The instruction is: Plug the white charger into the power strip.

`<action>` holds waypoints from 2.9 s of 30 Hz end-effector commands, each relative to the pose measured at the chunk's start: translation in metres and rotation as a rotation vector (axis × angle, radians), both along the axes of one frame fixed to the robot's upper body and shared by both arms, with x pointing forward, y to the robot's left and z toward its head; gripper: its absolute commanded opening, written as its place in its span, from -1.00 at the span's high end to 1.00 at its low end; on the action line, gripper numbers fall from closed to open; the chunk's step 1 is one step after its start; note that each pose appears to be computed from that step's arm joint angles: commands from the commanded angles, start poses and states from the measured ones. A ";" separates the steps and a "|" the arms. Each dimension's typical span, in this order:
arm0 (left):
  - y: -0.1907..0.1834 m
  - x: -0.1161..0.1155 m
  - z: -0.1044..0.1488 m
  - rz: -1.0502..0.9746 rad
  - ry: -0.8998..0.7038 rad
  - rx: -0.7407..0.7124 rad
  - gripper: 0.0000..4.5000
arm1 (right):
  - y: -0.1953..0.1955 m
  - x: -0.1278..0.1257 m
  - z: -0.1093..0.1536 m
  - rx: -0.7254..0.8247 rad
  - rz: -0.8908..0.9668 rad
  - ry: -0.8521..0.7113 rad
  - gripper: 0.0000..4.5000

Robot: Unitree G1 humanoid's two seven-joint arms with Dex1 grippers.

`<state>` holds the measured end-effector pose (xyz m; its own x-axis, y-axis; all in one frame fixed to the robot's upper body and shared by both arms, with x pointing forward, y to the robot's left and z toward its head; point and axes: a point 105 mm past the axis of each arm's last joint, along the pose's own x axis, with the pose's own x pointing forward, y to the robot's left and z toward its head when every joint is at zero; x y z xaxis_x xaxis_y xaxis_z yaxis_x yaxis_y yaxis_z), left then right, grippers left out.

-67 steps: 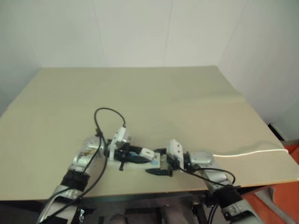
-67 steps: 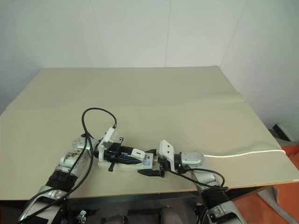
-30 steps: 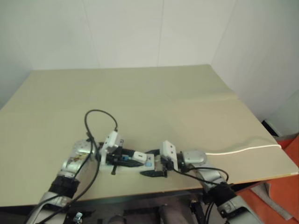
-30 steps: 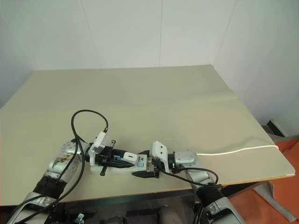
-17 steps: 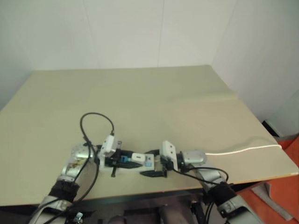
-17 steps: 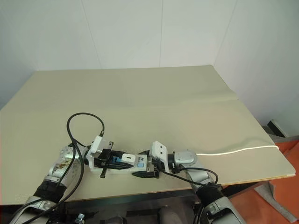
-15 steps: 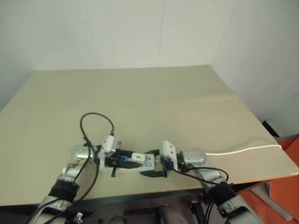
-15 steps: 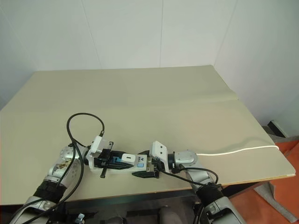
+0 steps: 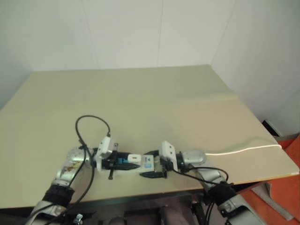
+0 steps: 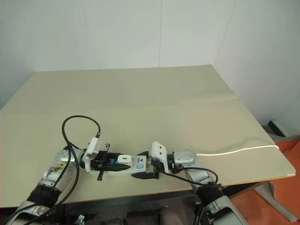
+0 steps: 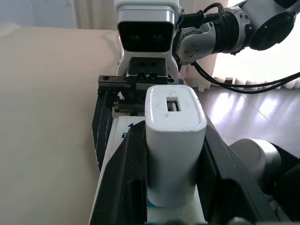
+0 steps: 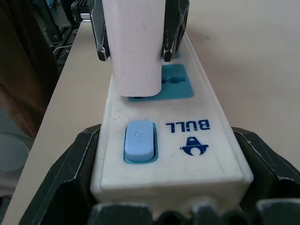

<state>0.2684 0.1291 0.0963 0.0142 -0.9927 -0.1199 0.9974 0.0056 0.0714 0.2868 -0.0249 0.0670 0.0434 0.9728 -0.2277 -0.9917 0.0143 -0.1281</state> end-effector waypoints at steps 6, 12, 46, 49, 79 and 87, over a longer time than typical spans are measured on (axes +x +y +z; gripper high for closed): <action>0.054 -0.008 -0.031 0.126 0.128 0.166 0.55 | -0.036 0.008 -0.014 -0.084 -0.066 0.051 -0.53; 0.062 -0.013 -0.037 0.126 0.145 0.230 0.55 | -0.036 0.008 -0.015 -0.085 -0.067 0.051 -0.53; 0.039 -0.010 -0.051 0.134 0.152 0.277 0.22 | -0.036 0.012 -0.015 -0.083 -0.083 0.045 -0.53; 0.041 -0.011 -0.049 0.123 0.154 0.262 -0.18 | -0.035 0.012 -0.015 -0.081 -0.078 0.044 -0.53; 0.095 0.002 0.072 0.224 -0.223 0.234 -1.00 | -0.128 0.006 0.063 -0.045 -0.287 -0.121 -0.97; 0.110 -0.008 0.080 0.329 -0.241 0.279 -1.00 | -0.163 -0.011 0.075 -0.080 -0.365 -0.119 -0.97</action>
